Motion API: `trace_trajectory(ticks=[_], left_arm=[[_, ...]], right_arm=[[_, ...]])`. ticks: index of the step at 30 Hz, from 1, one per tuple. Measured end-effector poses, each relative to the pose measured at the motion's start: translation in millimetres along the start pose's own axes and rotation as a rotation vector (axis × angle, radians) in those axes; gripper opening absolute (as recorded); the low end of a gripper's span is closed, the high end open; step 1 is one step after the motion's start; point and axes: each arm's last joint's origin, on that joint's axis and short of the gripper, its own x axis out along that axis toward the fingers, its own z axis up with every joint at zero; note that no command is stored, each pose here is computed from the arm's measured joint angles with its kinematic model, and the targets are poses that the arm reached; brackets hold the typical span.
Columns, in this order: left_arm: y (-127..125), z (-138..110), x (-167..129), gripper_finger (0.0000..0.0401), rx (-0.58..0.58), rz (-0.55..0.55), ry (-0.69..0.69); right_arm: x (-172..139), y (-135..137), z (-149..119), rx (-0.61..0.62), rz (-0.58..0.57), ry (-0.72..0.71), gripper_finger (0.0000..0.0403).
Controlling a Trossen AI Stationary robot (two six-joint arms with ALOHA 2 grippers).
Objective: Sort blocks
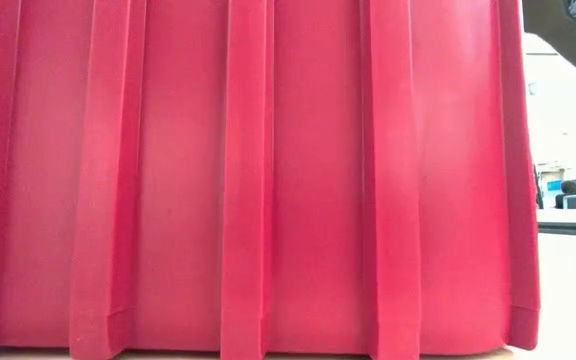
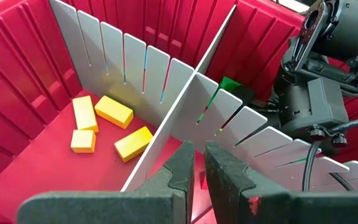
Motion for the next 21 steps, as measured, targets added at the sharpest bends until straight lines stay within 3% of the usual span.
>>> trace_trajectory(ticks=[7, 21], left_arm=[[0.8, -1.3, 0.0, 0.0024, 0.006, 0.008, 0.013], [1.0, -1.6, 0.0, 0.0024, 0.007, 0.01, 0.016]], right_arm=[[8.2, -2.0, -1.3, -0.014, -0.018, 0.02, 0.0209], [7.8, -2.9, -4.5, -0.054, 0.005, 0.059, 0.0062]])
